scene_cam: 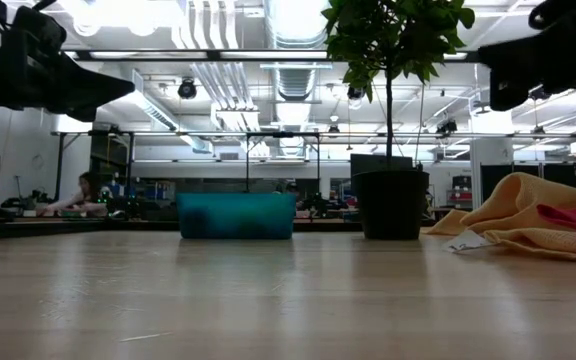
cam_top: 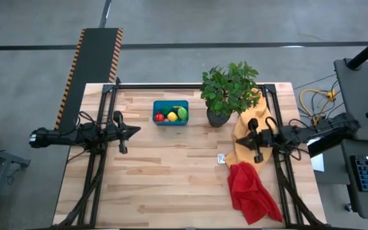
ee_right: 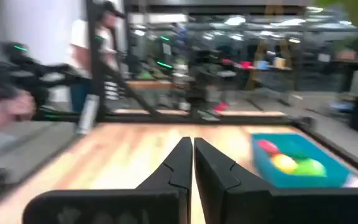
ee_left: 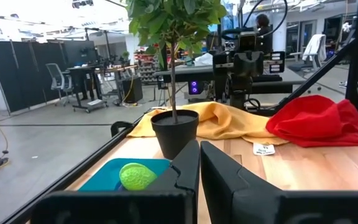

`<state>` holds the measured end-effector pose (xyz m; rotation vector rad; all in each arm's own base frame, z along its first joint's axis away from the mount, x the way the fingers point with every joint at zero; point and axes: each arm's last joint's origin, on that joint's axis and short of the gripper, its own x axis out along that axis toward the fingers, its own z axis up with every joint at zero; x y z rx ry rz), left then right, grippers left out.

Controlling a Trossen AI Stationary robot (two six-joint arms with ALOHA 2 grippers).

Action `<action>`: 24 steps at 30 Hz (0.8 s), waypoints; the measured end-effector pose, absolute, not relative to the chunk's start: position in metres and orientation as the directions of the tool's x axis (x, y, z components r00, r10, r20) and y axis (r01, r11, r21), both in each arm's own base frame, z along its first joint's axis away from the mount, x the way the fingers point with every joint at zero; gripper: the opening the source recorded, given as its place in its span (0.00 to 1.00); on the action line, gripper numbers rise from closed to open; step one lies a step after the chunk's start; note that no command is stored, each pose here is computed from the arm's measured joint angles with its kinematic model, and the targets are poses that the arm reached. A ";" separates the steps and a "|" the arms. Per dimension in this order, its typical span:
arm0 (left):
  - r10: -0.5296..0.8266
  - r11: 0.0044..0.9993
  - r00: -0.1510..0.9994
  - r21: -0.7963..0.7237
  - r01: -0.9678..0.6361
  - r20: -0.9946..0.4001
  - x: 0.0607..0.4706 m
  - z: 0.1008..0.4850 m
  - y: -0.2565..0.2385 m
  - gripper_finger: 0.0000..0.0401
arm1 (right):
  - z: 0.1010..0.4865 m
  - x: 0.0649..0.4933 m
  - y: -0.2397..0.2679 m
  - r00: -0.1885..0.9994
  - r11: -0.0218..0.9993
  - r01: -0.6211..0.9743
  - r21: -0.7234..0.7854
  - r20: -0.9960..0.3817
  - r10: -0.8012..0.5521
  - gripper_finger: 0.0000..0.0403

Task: Pick and placing Produce into tupperware
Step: Return to Home Position

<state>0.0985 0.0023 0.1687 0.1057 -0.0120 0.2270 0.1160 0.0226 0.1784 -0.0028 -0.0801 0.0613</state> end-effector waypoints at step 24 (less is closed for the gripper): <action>0.231 0.967 0.973 0.106 -0.231 0.014 0.099 0.168 0.003 0.00 | 0.168 0.118 -0.002 1.000 0.999 -0.007 0.046 -0.030 0.009 0.02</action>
